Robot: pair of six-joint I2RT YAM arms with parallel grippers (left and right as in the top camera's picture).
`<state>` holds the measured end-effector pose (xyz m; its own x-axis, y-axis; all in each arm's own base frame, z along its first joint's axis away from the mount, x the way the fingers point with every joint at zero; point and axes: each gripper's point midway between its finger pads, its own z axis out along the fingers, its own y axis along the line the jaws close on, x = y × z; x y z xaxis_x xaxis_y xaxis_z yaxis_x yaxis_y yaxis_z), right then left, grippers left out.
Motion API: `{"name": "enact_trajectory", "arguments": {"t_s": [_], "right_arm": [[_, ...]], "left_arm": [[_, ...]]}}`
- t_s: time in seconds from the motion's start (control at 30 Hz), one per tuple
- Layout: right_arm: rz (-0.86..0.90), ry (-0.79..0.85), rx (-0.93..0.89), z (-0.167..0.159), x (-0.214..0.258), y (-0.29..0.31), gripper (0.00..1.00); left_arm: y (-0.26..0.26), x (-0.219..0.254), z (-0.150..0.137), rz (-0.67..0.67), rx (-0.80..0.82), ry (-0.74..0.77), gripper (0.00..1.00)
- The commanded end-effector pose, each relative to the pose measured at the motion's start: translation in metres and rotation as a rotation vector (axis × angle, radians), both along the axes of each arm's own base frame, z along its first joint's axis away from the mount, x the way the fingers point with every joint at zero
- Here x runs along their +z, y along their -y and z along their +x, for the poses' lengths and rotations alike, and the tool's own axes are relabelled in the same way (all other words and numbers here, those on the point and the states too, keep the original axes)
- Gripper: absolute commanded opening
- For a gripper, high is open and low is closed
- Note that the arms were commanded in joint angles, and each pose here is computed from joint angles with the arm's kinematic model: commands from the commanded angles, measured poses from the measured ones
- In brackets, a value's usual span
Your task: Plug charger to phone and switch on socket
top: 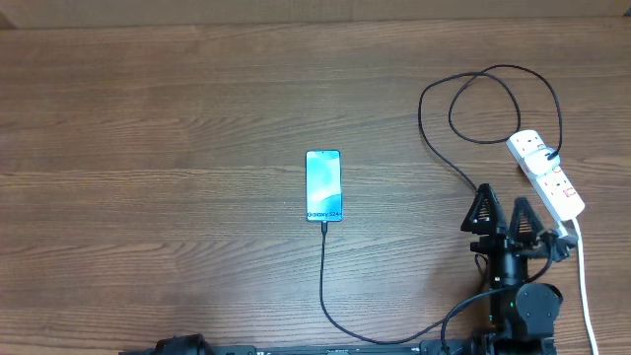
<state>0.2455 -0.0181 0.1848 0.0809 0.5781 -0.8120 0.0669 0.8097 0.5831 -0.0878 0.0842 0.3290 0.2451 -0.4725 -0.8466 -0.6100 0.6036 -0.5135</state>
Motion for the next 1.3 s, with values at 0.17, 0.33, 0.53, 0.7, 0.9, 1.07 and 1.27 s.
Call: {"name": "enact_trajectory", "arguments": {"t_s": [0.17,0.33,0.53,0.7,0.9,1.07,1.27], "right_arm": [[-0.228,-0.066,0.045,0.001,-0.015,-0.008,1.00],[-0.278,-0.066,0.089,0.001,-0.015,-0.016,1.00],[-0.241,-0.056,0.144,0.001,-0.015,-0.026,1.00],[-0.241,-0.058,0.141,0.001,-0.015,-0.025,1.00],[-0.241,-0.058,0.141,0.001,-0.015,-0.025,1.00],[-0.240,-0.058,0.141,0.001,-0.015,-0.025,1.00],[-0.241,-0.058,0.141,0.001,-0.015,-0.025,1.00]], "left_arm": [[0.000,-0.001,-0.003,-0.008,0.011,0.020,1.00],[0.000,-0.001,-0.003,-0.008,0.011,0.020,1.00],[0.000,-0.001,-0.003,-0.008,0.011,0.020,1.00],[0.000,-0.001,-0.003,-0.008,0.011,0.020,0.99],[0.000,-0.001,-0.003,-0.008,0.011,0.020,0.99],[0.000,-0.001,-0.003,-0.008,0.011,0.020,0.99],[0.000,-0.001,-0.003,-0.007,0.013,0.020,1.00]]}}
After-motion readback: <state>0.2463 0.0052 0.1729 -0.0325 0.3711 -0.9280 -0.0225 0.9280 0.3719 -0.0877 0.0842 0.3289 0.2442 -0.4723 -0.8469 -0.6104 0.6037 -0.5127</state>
